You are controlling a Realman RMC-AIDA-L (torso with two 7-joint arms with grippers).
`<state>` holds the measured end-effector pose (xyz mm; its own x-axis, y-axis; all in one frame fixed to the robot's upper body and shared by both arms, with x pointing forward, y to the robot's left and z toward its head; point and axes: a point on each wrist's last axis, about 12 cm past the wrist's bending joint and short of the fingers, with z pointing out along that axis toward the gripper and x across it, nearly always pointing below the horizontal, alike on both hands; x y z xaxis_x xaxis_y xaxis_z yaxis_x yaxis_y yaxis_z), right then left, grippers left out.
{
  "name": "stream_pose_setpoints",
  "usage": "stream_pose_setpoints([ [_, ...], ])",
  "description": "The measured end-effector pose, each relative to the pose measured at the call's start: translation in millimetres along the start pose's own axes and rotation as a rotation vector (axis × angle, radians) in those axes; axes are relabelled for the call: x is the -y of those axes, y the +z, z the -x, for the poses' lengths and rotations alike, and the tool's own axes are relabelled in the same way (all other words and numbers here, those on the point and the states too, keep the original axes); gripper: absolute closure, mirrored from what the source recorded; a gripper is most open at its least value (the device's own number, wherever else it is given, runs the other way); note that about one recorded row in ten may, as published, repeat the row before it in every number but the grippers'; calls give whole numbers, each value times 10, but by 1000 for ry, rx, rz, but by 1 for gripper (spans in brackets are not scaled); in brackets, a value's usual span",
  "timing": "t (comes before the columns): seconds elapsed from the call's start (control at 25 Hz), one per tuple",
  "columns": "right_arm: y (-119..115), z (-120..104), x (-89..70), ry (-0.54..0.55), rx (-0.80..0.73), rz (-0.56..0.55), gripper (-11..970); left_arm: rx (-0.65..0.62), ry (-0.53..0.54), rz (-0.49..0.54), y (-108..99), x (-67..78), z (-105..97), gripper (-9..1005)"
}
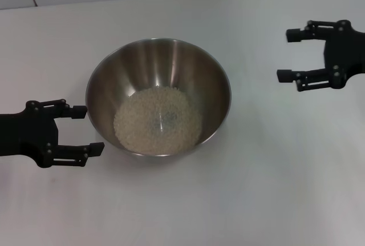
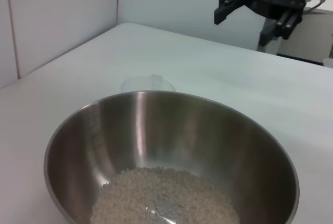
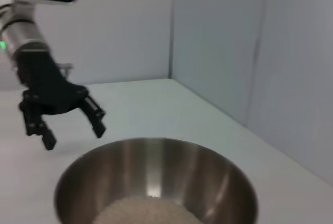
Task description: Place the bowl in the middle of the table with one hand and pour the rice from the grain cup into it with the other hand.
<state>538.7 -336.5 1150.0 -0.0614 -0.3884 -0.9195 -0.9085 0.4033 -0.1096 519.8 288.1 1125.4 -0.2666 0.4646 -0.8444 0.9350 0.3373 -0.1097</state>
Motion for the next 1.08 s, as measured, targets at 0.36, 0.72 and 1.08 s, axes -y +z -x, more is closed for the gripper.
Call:
stream_pose_setpoints([
  [0.36, 259, 4, -39, 9, -47, 88, 116, 0, 5, -4, 8, -3, 13, 128],
  [0.72, 306, -38, -72, 45, -42, 99, 116, -3, 11, 0, -5, -12, 27, 128],
  [1.08, 321, -62, -84, 58, -40, 102, 116, -1, 11, -3, -6, -10, 31, 128],
])
